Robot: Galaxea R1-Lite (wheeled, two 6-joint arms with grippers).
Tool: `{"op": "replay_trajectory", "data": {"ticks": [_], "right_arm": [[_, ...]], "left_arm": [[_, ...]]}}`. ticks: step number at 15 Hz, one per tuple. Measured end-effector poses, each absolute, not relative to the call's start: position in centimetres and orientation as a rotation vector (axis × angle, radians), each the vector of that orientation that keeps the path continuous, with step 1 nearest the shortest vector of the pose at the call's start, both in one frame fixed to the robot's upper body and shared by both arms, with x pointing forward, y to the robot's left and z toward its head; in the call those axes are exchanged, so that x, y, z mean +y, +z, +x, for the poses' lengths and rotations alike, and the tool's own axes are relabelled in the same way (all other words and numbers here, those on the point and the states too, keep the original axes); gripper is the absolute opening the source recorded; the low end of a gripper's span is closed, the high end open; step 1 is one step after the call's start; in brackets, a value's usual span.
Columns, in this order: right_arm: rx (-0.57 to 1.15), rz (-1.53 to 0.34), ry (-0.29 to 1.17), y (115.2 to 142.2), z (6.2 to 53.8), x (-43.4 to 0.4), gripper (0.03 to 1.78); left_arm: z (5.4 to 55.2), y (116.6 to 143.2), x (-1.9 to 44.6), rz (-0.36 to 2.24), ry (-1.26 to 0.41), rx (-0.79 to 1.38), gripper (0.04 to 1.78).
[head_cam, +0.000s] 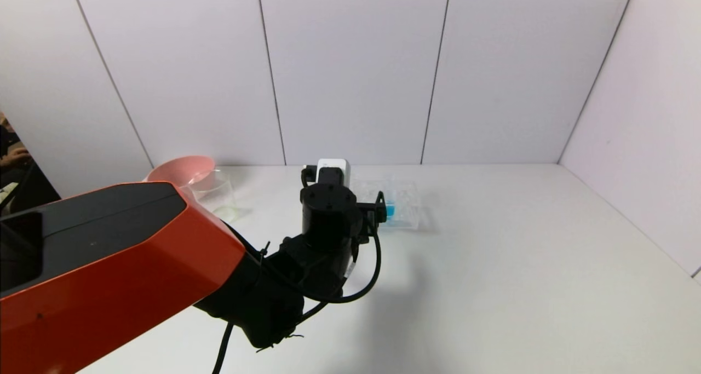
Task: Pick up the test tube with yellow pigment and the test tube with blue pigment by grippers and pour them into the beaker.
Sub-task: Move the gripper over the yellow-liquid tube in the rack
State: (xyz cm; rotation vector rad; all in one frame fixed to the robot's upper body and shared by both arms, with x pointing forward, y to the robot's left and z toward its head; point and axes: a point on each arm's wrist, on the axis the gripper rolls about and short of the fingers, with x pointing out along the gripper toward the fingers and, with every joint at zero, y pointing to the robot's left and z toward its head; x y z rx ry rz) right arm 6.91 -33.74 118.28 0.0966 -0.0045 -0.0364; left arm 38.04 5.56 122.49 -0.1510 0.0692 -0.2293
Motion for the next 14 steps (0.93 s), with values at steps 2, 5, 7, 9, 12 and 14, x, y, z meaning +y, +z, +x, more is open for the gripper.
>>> {"op": "replay_trajectory", "data": {"ticks": [2,5,7,9,12,14], "right_arm": [[-0.005,0.097,-0.037,118.3,6.9,-33.7,1.77],[-0.005,0.097,-0.037,118.3,6.9,-33.7,1.77],[-0.005,0.097,-0.037,118.3,6.9,-33.7,1.77],[-0.005,0.097,-0.037,118.3,6.9,-33.7,1.77],[-0.005,0.097,-0.037,118.3,6.9,-33.7,1.77],[-0.005,0.097,-0.037,118.3,6.9,-33.7,1.77]], "left_arm": [[39.3,121.7,5.7,-0.146,-0.205,0.072,1.76],[40.8,120.8,5.6,-0.138,-0.186,0.078,1.76],[41.7,120.3,5.4,-0.137,-0.182,0.079,1.76],[42.5,119.7,5.3,-0.137,-0.173,0.079,1.76],[43.9,119.3,5.8,-0.138,-0.151,0.073,1.76],[44.7,119.1,6.1,-0.14,-0.138,0.069,1.75]]}}
